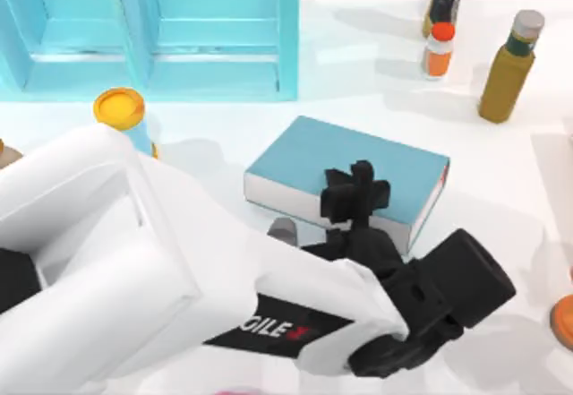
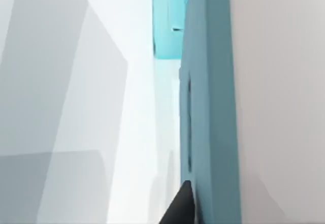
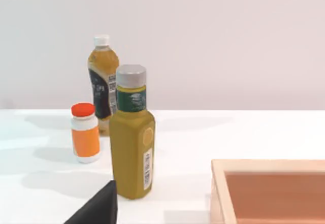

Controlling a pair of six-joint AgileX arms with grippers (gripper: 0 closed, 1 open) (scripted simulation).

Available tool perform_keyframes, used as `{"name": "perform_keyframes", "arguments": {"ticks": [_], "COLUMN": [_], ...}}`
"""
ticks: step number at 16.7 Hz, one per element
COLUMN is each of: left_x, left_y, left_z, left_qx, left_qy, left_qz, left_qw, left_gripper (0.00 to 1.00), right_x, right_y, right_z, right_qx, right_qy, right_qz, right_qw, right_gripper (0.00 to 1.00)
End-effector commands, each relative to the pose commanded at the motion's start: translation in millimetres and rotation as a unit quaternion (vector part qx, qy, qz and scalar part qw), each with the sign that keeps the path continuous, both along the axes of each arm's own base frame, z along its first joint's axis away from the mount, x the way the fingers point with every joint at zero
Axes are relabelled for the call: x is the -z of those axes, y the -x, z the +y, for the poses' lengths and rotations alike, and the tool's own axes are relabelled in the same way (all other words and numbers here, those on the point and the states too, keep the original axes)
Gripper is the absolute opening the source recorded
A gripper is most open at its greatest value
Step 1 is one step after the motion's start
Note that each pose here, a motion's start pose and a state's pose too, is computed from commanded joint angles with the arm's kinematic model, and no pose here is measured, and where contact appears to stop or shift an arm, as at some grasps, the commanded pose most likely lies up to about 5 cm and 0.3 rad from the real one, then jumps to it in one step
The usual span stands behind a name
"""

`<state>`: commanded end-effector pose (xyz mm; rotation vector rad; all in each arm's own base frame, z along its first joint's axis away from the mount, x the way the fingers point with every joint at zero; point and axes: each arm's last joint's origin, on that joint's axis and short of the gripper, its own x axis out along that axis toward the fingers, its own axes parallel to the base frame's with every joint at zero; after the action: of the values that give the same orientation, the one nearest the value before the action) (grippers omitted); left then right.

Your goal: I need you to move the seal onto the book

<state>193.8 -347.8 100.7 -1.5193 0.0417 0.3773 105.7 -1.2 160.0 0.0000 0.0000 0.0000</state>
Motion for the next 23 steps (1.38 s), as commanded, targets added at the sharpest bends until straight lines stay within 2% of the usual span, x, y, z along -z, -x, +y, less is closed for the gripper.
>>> {"name": "perform_keyframes", "arguments": {"ticks": [10, 23], "left_x": [0.0, 1.4], "left_y": [0.0, 8.0], "left_z": [0.0, -4.4], "left_qx": [0.0, 0.001], "left_qy": [0.0, 0.006], "left_qz": [0.0, 0.002], "left_qw": [1.0, 1.0], "left_gripper": [0.98, 1.0], "right_x": [0.0, 0.0], "right_y": [0.0, 0.0], "right_z": [0.0, 0.0], "right_qx": [0.0, 0.0], "right_qy": [0.0, 0.0], "right_qz": [0.0, 0.0], "right_qw": [1.0, 1.0], "right_gripper": [1.0, 1.0]}}
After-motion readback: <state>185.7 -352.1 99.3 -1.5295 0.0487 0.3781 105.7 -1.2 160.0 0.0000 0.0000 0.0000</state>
